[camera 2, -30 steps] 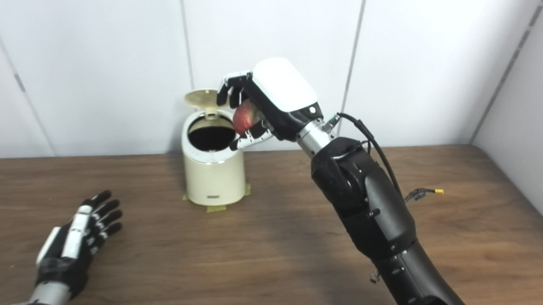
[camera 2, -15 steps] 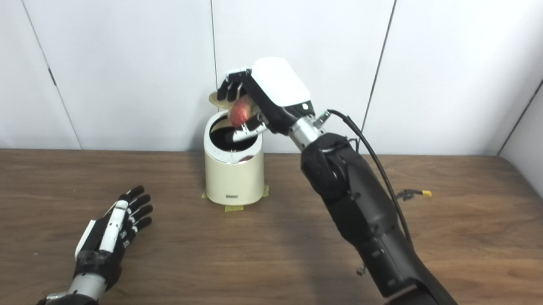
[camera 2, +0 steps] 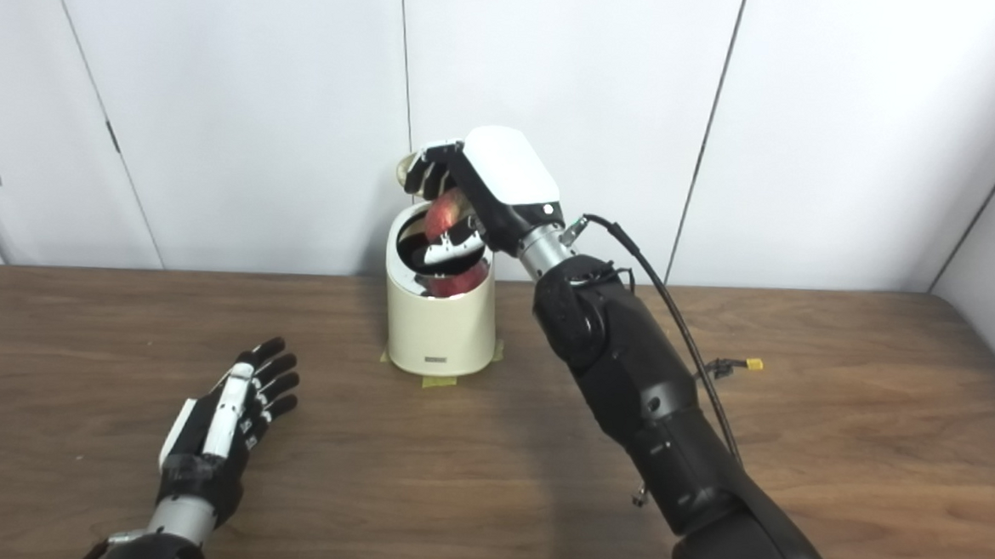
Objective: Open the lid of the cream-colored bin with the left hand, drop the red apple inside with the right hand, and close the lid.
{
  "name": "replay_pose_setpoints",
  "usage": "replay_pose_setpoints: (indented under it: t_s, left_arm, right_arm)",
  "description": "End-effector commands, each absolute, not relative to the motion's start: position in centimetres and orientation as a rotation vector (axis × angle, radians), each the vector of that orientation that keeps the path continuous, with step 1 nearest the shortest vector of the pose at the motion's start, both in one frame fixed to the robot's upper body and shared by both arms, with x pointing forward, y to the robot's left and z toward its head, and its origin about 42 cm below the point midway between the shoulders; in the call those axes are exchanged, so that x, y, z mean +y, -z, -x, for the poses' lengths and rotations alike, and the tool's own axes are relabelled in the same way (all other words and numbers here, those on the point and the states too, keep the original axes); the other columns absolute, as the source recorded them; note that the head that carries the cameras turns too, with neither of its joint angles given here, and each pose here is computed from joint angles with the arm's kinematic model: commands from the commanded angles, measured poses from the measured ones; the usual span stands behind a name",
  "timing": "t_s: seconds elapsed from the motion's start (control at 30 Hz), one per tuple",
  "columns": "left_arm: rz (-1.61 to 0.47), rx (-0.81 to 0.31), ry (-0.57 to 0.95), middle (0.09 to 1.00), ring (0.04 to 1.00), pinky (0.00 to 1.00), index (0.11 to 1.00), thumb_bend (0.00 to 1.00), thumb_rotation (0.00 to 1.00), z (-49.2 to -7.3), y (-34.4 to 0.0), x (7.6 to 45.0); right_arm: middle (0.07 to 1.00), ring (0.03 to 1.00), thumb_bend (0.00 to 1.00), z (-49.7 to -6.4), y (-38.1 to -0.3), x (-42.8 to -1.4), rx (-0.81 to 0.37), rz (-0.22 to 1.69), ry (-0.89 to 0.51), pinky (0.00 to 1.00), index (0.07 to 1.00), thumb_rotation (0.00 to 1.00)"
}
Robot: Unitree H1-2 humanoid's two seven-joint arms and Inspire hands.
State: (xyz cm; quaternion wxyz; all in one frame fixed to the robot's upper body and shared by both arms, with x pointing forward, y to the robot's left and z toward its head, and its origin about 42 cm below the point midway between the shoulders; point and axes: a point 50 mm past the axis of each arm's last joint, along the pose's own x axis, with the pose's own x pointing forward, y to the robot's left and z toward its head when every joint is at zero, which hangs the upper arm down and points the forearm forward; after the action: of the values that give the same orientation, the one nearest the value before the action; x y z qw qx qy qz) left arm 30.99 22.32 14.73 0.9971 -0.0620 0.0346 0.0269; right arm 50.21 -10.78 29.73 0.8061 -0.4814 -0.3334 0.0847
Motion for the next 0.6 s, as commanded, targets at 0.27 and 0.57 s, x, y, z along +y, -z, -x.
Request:
replay_pose_setpoints:
  t_s: [0.27,0.57]
  left_arm:
    - [0.140,-0.019,-0.046,0.870,0.870,0.86,0.883,0.39,0.85,-31.6,-16.9,21.9]
    - [0.149,-0.020,-0.047,0.866,0.867,0.87,0.879,0.39,0.83,-31.6,-17.1,21.9]
  right_arm:
    - [0.503,0.393,0.50,-51.2,-33.1,-9.8,-0.774,0.967,-0.127,0.36,0.515,0.00]
    - [0.500,0.389,0.50,-51.5,-32.5,-9.8,-0.766,0.943,-0.120,0.38,0.514,0.00]
